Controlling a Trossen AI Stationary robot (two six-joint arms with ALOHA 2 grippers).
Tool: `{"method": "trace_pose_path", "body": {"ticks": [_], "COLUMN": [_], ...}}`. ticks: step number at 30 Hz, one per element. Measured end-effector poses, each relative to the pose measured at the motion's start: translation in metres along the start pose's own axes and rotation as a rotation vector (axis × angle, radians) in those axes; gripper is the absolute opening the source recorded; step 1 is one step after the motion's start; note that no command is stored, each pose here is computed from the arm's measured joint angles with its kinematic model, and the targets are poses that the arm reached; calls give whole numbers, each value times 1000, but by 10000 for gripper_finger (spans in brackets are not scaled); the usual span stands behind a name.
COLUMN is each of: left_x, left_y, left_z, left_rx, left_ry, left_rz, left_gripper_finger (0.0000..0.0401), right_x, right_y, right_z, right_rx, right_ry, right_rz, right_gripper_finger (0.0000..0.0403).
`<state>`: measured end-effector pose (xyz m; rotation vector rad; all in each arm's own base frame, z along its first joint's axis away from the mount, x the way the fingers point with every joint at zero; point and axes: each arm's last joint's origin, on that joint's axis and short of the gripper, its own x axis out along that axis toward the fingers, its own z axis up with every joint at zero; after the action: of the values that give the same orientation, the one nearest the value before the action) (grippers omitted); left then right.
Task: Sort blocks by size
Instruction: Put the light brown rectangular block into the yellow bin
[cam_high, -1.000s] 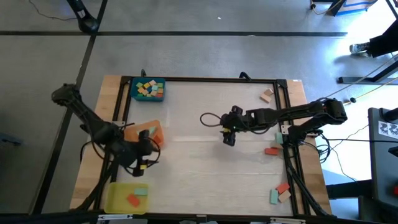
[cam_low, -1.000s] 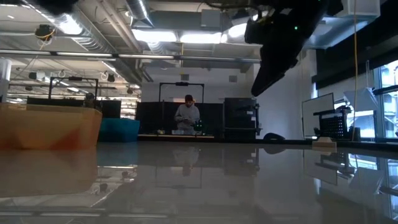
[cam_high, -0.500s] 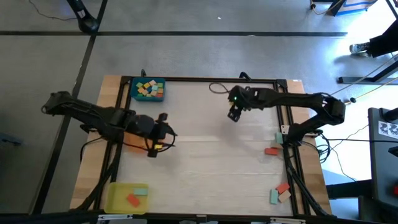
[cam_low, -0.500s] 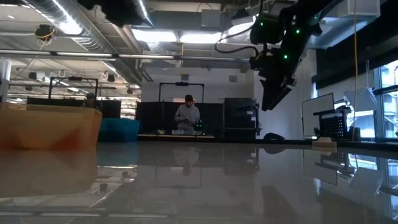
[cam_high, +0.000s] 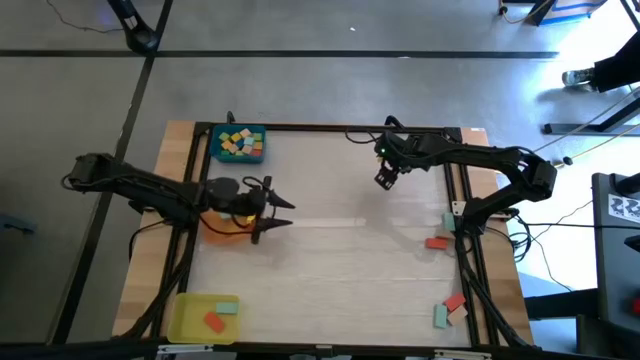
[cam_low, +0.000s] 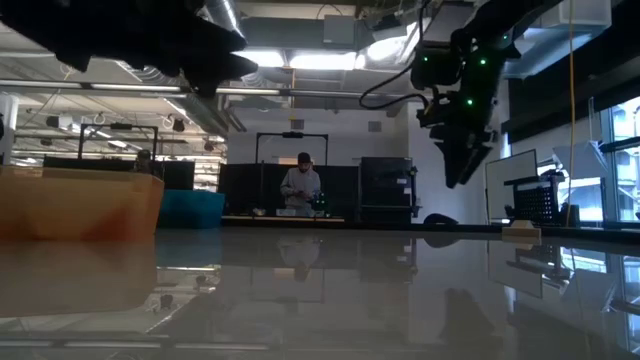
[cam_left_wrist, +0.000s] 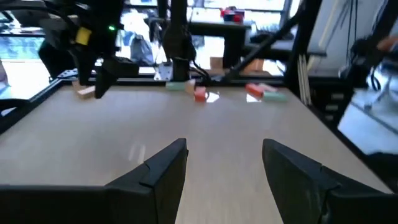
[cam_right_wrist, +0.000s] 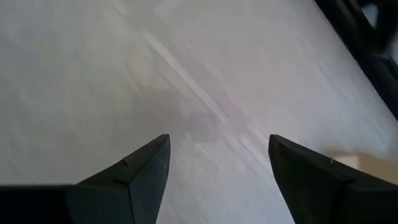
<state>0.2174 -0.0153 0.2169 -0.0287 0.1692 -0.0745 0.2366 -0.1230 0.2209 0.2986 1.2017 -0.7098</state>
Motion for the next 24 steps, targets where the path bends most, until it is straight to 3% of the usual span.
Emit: {"method": "trace_pose_path", "body": {"ticks": [6, 15, 19, 24], "left_x": [-3, -4, -4, -4], "left_y": [1, 2, 2, 2], "left_z": [-8, -10, -10, -10], "left_rx": [-13, 34, 61, 89], "left_ry": [-38, -30, -27, -27], "left_rz": [42, 64, 65, 65], "left_gripper_finger": [198, 198, 198, 198], "right_x": [2, 36, 57, 80], "right_y": [-11, -74, -98, -118], "right_z": [0, -8, -12, -20], "right_rx": [105, 414, 493, 562], "right_ry": [4, 142, 226, 319], "right_rz": [-118, -204, -221, -211], "right_gripper_finger": [269, 264, 219, 115]}}
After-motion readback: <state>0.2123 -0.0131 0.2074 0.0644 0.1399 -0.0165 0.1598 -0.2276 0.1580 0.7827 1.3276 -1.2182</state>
